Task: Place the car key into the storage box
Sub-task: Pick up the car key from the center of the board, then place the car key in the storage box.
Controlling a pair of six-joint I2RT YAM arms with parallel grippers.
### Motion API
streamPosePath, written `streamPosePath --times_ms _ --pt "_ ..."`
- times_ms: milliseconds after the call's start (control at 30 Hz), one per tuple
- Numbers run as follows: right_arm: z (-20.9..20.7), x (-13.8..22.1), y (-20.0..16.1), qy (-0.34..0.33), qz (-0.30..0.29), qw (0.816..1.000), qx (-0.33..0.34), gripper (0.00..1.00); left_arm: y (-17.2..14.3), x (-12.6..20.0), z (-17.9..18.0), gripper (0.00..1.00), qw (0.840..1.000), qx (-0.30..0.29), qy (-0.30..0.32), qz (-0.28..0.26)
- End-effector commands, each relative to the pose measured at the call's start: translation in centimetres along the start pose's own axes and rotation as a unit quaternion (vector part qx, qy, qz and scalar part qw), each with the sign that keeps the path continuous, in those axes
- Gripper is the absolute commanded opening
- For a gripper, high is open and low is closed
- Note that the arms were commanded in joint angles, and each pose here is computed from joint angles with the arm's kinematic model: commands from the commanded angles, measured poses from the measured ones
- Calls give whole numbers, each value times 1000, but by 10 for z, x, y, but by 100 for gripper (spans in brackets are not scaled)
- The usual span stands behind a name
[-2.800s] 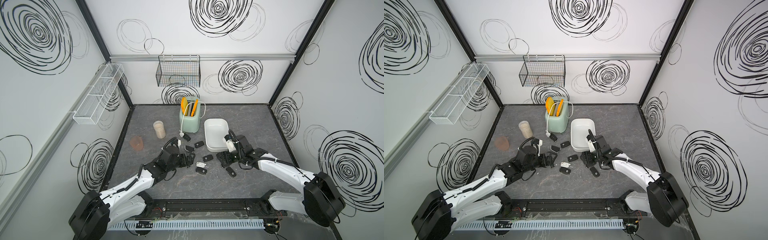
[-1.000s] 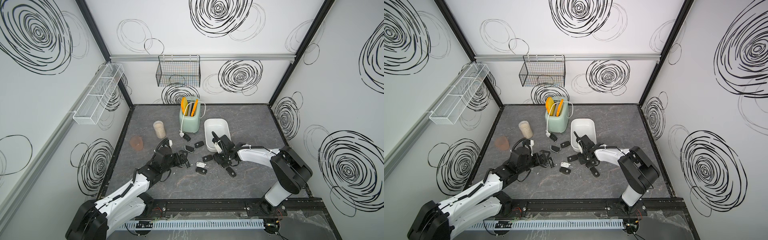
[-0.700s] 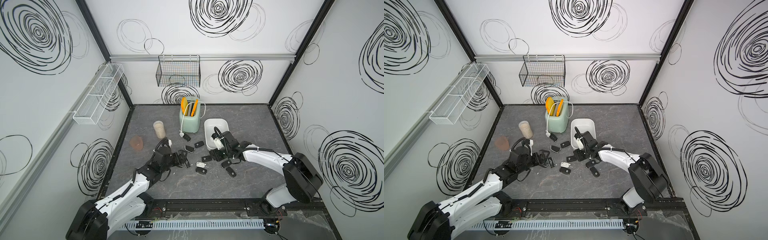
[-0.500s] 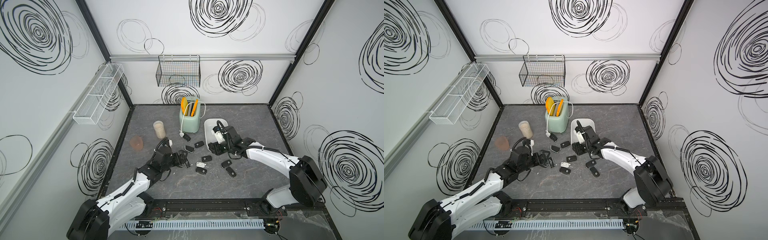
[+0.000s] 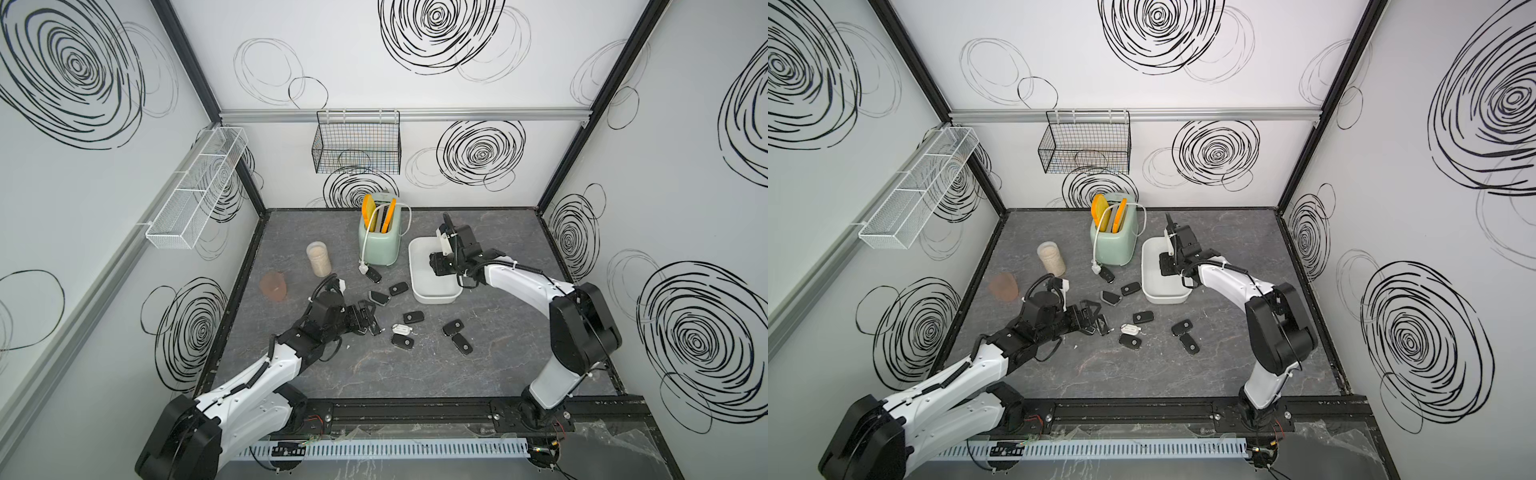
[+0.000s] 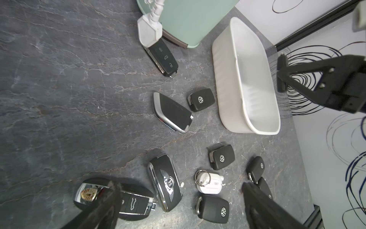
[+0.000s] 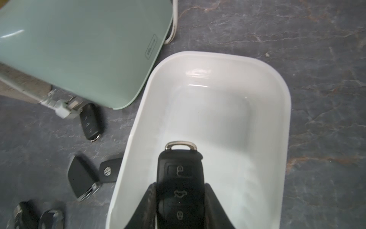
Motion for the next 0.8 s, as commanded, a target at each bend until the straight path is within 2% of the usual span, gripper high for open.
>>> streamPosePath --times_ms 0,367,767 --pt "-14 -14 23 -33 -26 999 -1 27 19 3 -13 98 999 -7 -19 -27" --pt "-46 -78 27 -81 3 996 -22 28 19 3 -8 98 999 -6 -17 -27" --pt "-63 -101 21 -119 16 992 -35 30 18 4 -7 98 1000 -3 -15 -26"
Point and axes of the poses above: each gripper's point midway between its finger pads, its own x axis back along the fingers, its own z axis along the line the jaws close on, y = z × x, the point moved 1 cm from there along x, back along the fingers, and after that the axes turned 2 degrees about -x, right-handed, at the moved point
